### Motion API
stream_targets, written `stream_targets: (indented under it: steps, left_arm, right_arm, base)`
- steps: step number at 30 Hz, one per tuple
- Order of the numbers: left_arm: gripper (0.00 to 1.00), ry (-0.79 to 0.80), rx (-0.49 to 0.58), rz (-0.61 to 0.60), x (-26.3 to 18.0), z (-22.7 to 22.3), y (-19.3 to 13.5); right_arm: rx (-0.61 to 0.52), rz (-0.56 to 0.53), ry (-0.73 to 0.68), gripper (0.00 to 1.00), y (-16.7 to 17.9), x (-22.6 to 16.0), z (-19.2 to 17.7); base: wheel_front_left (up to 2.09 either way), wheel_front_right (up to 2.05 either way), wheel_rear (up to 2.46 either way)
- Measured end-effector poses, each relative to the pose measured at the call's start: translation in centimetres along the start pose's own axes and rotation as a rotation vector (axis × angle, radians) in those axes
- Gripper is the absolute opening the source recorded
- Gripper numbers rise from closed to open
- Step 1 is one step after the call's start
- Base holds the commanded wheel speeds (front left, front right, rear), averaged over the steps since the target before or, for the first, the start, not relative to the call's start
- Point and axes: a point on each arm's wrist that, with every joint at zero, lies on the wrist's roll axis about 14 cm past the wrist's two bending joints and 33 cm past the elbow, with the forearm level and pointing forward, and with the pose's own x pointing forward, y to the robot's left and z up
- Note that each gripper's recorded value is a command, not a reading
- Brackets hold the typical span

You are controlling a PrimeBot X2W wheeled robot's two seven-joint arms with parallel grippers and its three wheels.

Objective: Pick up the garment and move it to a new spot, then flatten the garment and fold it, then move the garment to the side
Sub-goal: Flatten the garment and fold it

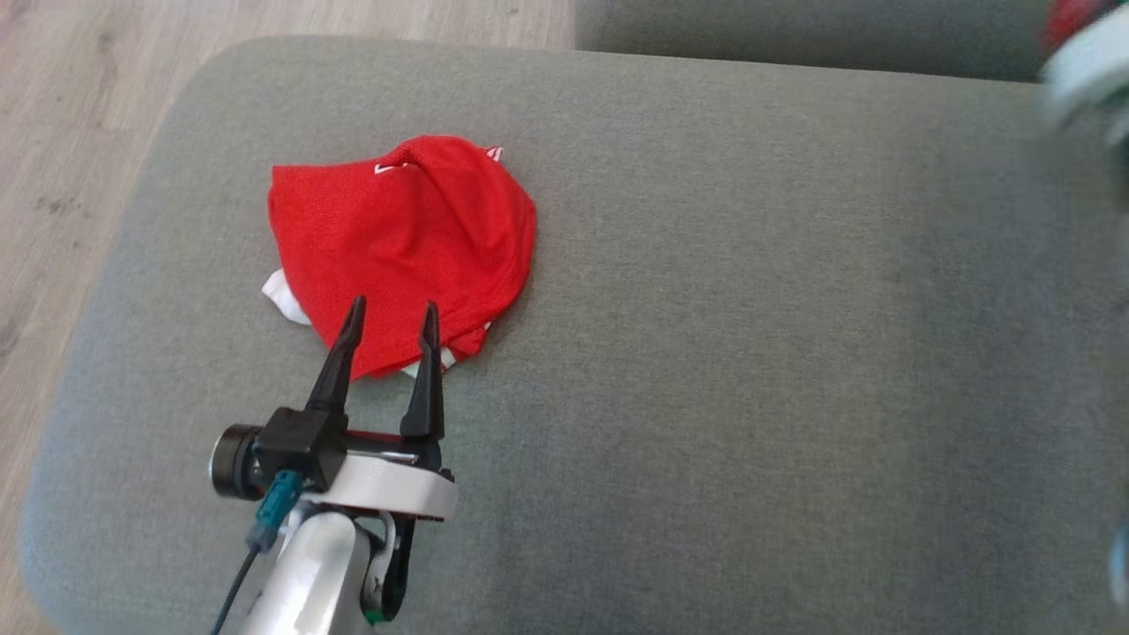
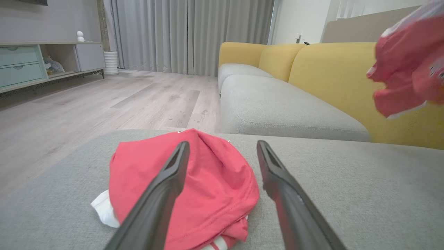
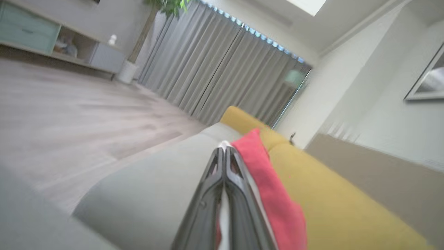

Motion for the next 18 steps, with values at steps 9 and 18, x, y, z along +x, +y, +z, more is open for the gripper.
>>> stream_targets:
  steps: [9, 18]
  left_arm:
    - [1.00, -0.011, -0.007, -0.058, 0.7, 0.3, -1.9]
    - [1.00, -0.009, -0.013, -0.108, 0.8, 0.2, -3.7]
  right_arm:
    - [0.124, 0.352, 0.470, 0.00, 14.2, -14.5, -13.3]
    - [0.205, 0.346, 0.584, 1.00, 12.2, -18.9, -14.1]
  base:
    - [0.00, 0.00, 0.00]
    - [0.00, 0.00, 0.00]
